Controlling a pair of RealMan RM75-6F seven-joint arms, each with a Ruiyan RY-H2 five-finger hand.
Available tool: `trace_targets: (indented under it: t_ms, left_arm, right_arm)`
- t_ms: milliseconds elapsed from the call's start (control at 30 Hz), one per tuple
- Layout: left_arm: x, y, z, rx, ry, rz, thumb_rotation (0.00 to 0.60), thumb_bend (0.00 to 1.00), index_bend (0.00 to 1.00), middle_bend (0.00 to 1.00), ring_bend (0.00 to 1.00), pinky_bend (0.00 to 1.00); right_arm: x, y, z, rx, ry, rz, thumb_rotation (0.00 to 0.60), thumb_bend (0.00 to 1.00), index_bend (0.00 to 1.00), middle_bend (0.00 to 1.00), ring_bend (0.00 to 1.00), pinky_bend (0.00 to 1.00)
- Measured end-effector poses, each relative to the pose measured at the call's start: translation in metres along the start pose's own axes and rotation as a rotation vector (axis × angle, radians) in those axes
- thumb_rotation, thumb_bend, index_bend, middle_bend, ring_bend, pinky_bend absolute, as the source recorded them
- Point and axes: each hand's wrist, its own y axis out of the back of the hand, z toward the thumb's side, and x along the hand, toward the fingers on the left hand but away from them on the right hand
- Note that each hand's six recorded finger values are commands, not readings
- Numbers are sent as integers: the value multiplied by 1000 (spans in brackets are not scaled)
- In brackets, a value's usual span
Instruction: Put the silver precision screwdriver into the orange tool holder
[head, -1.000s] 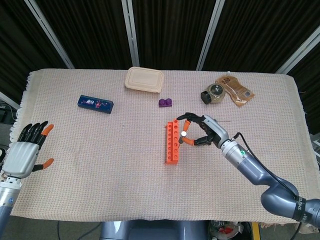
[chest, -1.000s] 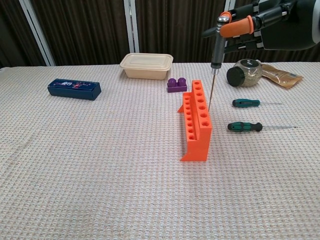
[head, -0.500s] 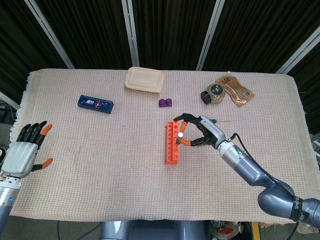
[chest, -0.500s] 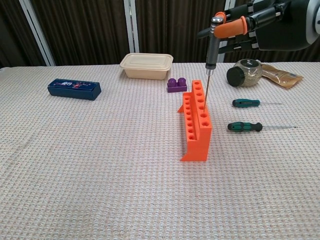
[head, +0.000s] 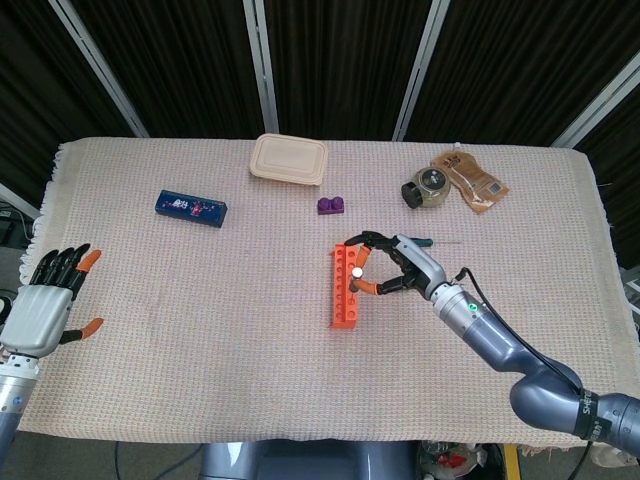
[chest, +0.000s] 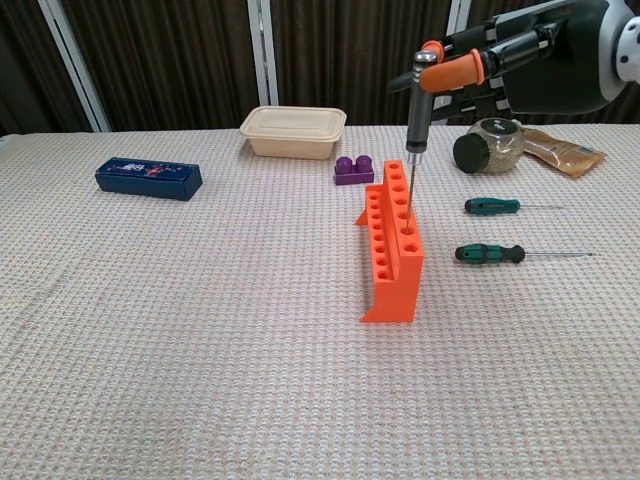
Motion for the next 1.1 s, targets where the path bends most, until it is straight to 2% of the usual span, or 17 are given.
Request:
trace_targets:
  t_ms: [500, 1100]
  left_arm:
    - [-1, -2, -1, 0, 4, -6, 600, 183, 0, 0, 0, 0]
    - [2, 1, 0, 9, 0, 3, 600, 182, 0, 0, 0, 0]
  right_arm:
    - [-4, 0, -12, 1, -14, -3, 600, 405, 644, 220, 7, 0]
    - [-13, -2, -46, 25, -17, -40, 600, 406, 644, 220, 6, 0]
